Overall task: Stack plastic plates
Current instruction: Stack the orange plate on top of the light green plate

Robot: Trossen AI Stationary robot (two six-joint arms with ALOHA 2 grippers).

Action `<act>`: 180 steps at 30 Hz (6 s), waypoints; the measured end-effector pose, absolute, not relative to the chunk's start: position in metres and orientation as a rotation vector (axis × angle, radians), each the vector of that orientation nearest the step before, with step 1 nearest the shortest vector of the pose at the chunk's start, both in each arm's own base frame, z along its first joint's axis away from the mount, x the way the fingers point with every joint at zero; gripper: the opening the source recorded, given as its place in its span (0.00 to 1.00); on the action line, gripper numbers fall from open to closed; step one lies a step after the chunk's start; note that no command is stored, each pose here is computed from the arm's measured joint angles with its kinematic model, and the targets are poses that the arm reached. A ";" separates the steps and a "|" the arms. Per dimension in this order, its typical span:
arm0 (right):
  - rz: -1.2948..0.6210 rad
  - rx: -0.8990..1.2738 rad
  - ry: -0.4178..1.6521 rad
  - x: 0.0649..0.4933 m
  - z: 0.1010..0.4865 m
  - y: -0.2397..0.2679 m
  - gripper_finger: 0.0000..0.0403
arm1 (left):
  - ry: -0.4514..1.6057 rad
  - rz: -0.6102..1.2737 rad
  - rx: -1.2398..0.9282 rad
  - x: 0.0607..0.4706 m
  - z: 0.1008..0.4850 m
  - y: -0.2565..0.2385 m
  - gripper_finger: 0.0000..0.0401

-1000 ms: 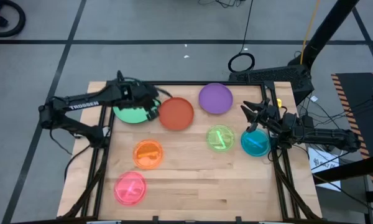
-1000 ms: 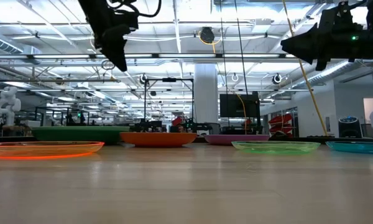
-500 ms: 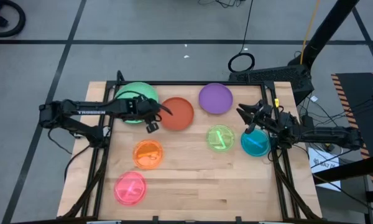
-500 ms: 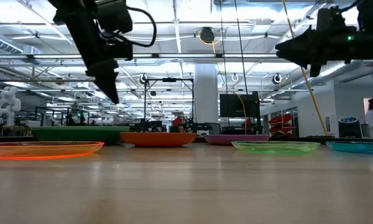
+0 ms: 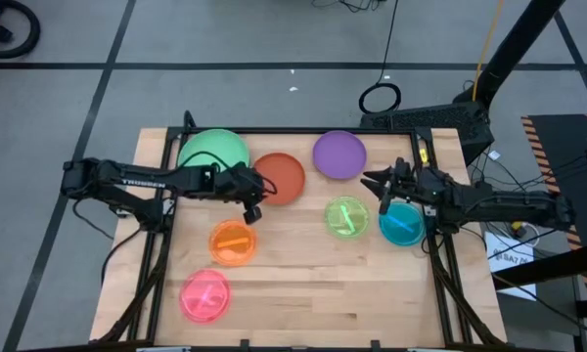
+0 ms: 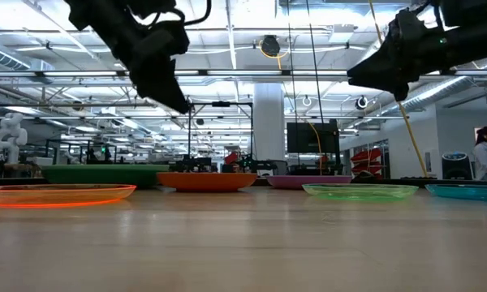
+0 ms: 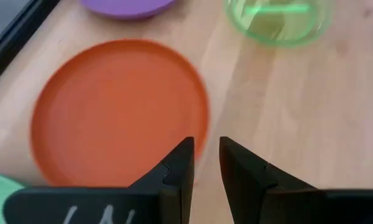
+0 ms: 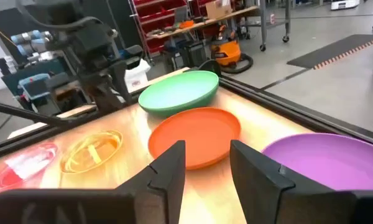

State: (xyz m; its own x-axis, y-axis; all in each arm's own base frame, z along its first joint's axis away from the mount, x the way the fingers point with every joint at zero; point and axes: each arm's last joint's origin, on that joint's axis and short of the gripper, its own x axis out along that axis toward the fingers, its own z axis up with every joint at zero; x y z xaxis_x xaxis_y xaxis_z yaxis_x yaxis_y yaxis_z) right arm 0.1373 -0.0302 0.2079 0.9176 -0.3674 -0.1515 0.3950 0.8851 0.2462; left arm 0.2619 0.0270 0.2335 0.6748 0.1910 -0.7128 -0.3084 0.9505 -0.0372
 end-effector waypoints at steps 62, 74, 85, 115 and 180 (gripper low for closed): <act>-0.453 0.101 0.094 0.140 0.219 -0.034 0.29 | 0.903 0.298 0.138 0.330 0.145 0.031 0.58; -0.455 0.100 0.099 0.140 0.218 -0.034 0.29 | 0.926 0.295 0.124 0.332 0.135 0.033 0.58; -0.455 0.086 0.105 0.140 0.218 -0.034 0.29 | 0.961 0.293 0.120 0.332 0.127 0.033 0.58; -0.455 0.082 0.108 0.140 0.218 -0.034 0.29 | 0.961 0.269 0.126 0.332 0.126 0.022 0.22; -0.483 0.075 0.138 0.140 0.215 -0.035 0.29 | 1.251 0.481 0.191 0.251 0.275 0.053 0.02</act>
State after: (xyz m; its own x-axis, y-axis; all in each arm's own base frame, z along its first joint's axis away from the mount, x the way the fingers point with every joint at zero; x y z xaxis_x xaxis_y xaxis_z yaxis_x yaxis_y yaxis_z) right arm 0.1400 -0.0353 0.2146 0.8763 -0.4578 -0.1501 0.4679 0.8829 0.0394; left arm 0.2508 0.0526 0.2750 0.2307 0.4492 -0.8631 -0.2448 0.8853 0.3953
